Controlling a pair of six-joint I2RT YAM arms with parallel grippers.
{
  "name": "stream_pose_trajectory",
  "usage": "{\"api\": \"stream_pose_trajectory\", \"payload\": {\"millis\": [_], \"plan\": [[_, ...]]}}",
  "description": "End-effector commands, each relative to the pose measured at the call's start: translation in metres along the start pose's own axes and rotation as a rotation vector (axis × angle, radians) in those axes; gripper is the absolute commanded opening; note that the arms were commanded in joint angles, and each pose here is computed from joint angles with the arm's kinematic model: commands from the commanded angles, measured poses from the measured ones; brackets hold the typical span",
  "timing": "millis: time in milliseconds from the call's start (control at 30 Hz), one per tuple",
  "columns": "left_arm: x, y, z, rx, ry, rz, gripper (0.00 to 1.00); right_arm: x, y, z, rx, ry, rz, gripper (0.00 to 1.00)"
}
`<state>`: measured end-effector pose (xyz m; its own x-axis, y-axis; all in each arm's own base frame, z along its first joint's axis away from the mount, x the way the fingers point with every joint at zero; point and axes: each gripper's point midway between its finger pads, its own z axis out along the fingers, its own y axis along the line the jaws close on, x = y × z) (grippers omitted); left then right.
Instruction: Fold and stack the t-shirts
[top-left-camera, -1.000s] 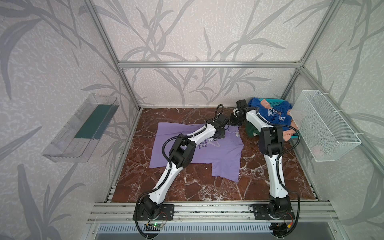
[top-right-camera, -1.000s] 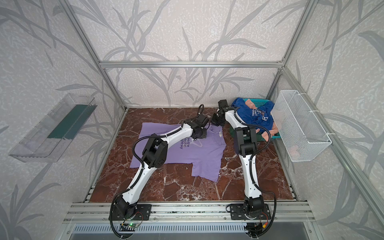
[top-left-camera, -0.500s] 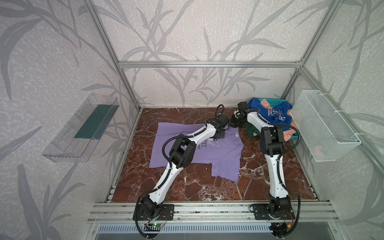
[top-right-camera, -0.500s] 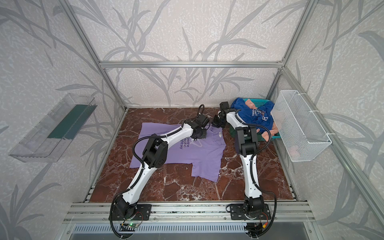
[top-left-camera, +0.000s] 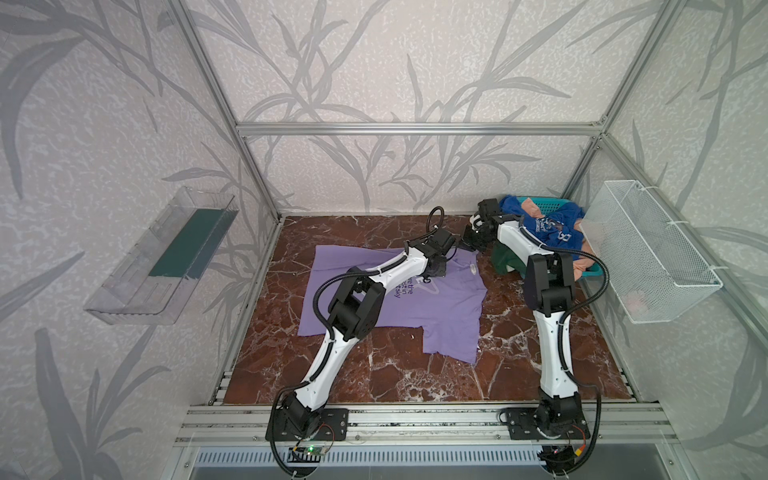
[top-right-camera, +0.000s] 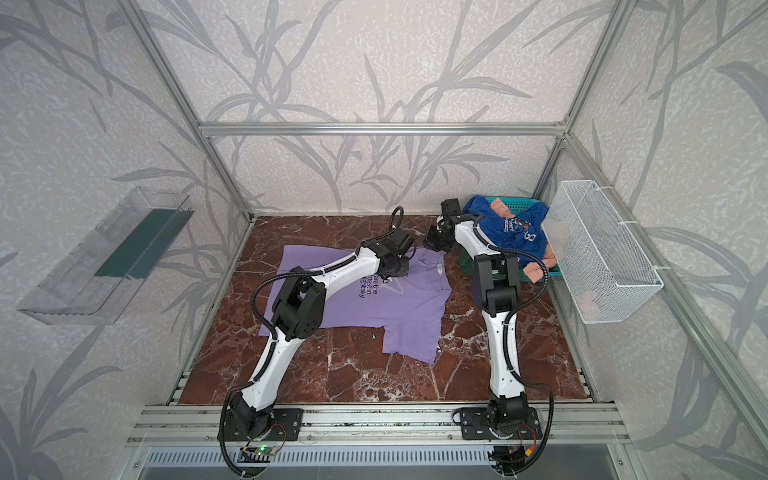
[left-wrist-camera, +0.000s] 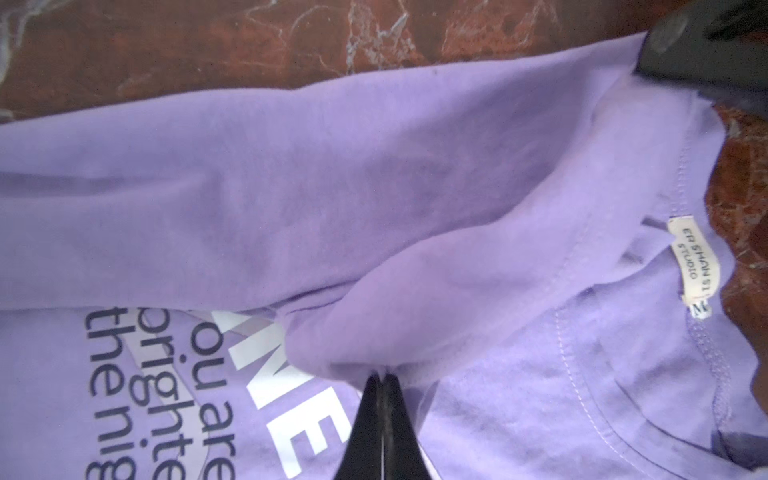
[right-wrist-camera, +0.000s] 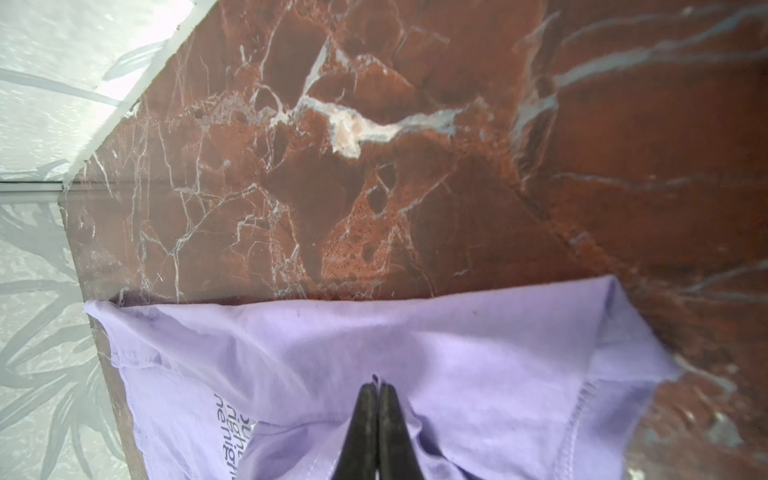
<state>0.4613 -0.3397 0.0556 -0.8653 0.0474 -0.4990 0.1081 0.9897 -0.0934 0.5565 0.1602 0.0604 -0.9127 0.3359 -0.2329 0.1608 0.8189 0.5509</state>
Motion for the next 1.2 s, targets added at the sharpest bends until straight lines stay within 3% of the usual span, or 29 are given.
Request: {"api": "stream_pose_trajectory", "payload": {"millis": [0, 833, 1167], "plan": [[-0.016, 0.005, -0.021, -0.016, -0.064, -0.020, 0.00, -0.003, 0.011, -0.024, -0.016, -0.031, -0.022, 0.00], [0.005, 0.043, -0.043, 0.003, -0.091, -0.011, 0.00, 0.078, 0.004, -0.067, 0.076, -0.022, -0.026, 0.00], [0.027, 0.045, -0.039, 0.032, -0.033, -0.005, 0.00, 0.106, -0.013, -0.066, 0.128, -0.009, -0.004, 0.00]]}}
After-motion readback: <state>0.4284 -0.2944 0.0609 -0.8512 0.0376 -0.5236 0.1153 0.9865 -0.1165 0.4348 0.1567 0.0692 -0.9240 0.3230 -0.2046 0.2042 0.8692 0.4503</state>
